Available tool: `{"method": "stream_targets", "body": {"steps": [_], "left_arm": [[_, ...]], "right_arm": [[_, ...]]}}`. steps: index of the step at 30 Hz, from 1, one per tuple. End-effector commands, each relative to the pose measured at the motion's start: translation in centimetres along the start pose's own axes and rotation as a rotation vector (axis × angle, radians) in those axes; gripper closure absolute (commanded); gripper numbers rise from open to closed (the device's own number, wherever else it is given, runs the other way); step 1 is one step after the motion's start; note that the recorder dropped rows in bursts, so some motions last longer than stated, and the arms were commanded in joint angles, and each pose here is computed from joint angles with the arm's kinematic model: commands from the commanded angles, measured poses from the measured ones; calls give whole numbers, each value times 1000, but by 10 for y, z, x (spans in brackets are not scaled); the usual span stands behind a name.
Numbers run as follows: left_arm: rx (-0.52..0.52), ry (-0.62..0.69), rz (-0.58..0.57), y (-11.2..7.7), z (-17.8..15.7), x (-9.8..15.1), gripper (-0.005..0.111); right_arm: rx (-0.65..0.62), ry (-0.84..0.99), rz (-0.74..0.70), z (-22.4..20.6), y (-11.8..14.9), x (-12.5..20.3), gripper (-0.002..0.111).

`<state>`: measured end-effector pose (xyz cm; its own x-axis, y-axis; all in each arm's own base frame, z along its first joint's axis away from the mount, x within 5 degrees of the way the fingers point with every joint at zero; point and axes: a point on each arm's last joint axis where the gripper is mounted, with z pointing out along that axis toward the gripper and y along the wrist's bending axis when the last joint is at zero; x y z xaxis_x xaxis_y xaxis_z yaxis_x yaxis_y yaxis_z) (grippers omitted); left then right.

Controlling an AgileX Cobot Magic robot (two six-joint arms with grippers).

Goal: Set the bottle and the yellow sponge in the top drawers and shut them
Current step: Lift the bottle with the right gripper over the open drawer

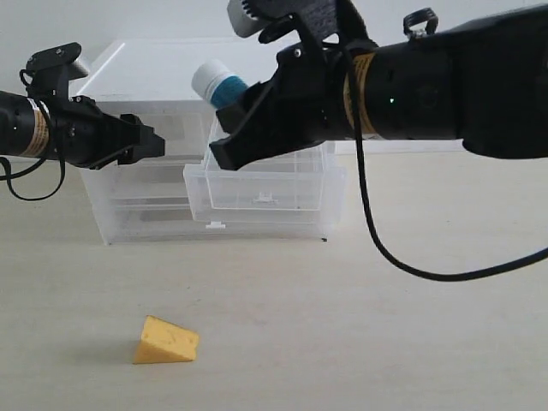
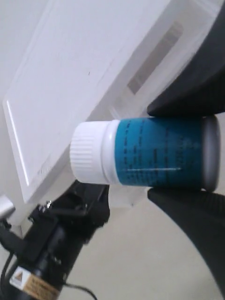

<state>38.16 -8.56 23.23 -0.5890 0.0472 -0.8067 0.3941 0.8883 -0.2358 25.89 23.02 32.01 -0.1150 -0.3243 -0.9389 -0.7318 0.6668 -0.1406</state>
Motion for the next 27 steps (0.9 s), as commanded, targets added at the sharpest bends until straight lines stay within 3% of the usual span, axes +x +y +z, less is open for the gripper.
{"method": "stream_targets", "body": {"steps": [1,13,17,21,25,27], "left_arm": [[-17,-38,-4,1,-1,-10,48],[-19,-38,-4,1,-1,-10,48],[-19,-38,-4,1,-1,-10,48],[-19,-38,-4,1,-1,-10,48],[-22,-39,-4,2,-1,-10,48],[-22,-39,-4,2,-1,-10,48]], "right_arm": [[118,12,-6,2,-12,-3,108],[191,107,3,50,-20,17,108],[268,149,11,56,-26,27,108],[354,159,114,54,-33,30,108],[317,149,163,54,-29,29,107],[318,146,180,54,-29,29,100]]}}
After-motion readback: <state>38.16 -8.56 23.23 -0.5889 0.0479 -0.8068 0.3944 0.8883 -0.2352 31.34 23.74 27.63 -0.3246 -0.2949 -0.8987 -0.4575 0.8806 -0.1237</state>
